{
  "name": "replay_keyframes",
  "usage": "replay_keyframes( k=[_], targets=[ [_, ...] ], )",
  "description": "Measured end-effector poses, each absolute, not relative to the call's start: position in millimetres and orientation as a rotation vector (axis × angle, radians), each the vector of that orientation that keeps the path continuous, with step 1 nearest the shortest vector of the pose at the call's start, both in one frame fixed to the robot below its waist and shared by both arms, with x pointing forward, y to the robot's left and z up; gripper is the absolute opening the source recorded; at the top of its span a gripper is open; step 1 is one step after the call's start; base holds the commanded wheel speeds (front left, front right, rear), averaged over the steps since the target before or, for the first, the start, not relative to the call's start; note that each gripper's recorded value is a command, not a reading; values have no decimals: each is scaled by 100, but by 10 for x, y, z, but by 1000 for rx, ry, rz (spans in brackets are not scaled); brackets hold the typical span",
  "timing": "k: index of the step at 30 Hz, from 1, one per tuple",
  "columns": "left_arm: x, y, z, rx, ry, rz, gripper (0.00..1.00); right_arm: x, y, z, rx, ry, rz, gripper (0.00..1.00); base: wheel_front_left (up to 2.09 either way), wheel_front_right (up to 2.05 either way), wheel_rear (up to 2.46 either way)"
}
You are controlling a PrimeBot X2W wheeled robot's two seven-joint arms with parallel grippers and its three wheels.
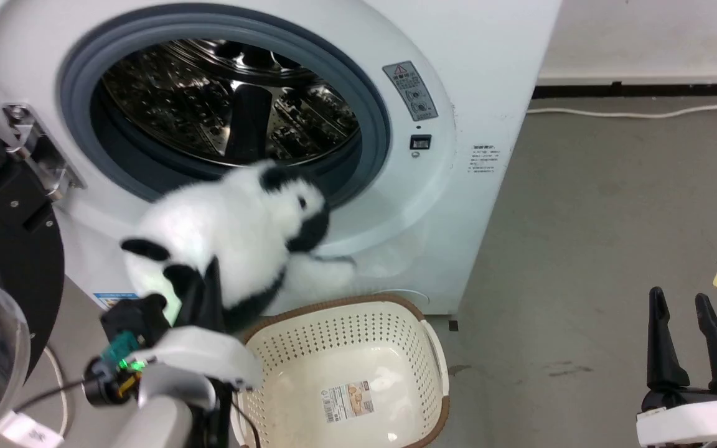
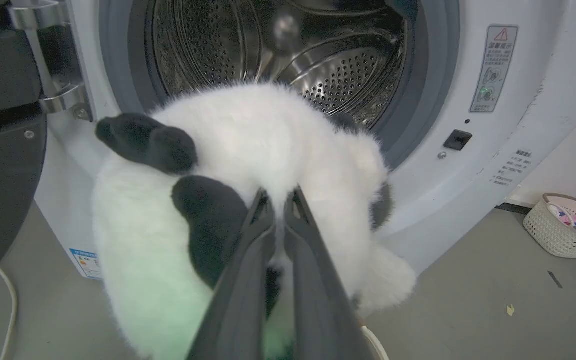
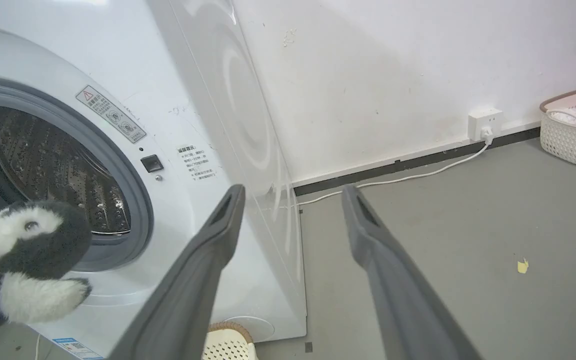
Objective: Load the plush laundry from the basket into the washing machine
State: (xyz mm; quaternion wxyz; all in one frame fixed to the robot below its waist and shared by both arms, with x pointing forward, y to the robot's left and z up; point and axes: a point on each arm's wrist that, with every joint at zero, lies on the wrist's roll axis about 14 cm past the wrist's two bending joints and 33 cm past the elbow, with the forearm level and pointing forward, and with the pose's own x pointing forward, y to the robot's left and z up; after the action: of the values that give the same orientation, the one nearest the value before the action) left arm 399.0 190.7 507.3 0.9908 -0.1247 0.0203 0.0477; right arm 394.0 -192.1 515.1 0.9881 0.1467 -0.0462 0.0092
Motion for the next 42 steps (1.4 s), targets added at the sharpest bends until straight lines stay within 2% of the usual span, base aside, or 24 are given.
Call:
replay_keyframes(
  k=[12,33,42],
  targets=[
    [4658,2073,5340,-213,-28,119,0,4028,-2081,4964,287,-53,-36,100,0,0,0],
    [6185,2246,5227,-195,-54,181,0,4397,-2323,4406,250,51,-119,100,0,0,0],
    [6724,2283,4974,-181,-16,206,0,4399,-2517,4078,216,122,-177,100,0,0,0]
  ],
)
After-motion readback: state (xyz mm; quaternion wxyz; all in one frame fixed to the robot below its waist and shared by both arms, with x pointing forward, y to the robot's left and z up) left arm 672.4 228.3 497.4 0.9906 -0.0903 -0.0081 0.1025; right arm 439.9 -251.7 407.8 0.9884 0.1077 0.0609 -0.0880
